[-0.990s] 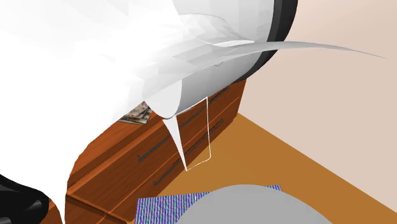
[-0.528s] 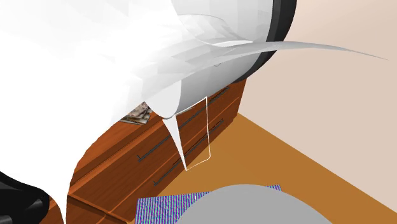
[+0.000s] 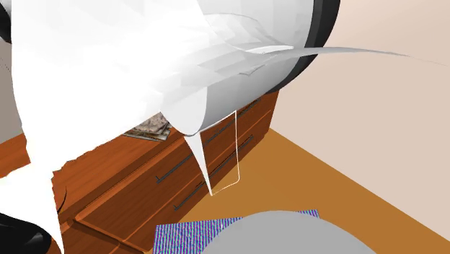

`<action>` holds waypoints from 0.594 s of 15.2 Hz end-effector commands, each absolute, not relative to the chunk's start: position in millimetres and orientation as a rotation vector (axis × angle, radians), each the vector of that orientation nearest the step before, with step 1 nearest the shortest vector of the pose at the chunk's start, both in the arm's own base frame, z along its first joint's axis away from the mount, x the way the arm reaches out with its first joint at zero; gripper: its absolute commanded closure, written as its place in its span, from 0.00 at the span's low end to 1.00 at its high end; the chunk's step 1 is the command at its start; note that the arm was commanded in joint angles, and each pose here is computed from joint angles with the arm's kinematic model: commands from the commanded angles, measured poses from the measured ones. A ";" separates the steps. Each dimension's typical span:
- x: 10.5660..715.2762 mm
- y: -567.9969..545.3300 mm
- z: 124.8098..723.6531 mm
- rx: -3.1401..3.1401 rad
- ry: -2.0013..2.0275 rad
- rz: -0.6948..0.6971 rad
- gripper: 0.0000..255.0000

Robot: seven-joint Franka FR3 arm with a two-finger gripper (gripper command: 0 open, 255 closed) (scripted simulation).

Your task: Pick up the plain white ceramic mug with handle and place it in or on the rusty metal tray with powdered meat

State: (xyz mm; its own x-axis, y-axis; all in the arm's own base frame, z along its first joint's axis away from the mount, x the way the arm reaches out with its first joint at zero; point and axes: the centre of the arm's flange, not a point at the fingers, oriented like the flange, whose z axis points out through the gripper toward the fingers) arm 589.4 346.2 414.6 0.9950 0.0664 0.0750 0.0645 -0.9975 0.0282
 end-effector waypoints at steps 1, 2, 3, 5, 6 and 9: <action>586.9 345.7 438.2 3.111 0.102 0.117 0.00; 586.1 345.9 448.5 3.111 0.102 0.117 0.00; 586.1 345.9 448.5 3.111 0.102 0.117 0.00; 586.1 345.9 448.5 3.111 0.102 0.117 0.00; 586.1 345.9 448.5 3.111 0.102 0.117 0.00; 586.1 345.9 448.5 3.111 0.102 0.117 0.00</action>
State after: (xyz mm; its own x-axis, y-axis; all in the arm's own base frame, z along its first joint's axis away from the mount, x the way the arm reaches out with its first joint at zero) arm 586.1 346.0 448.4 0.9950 0.0663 0.0745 0.0643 -0.9975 0.0287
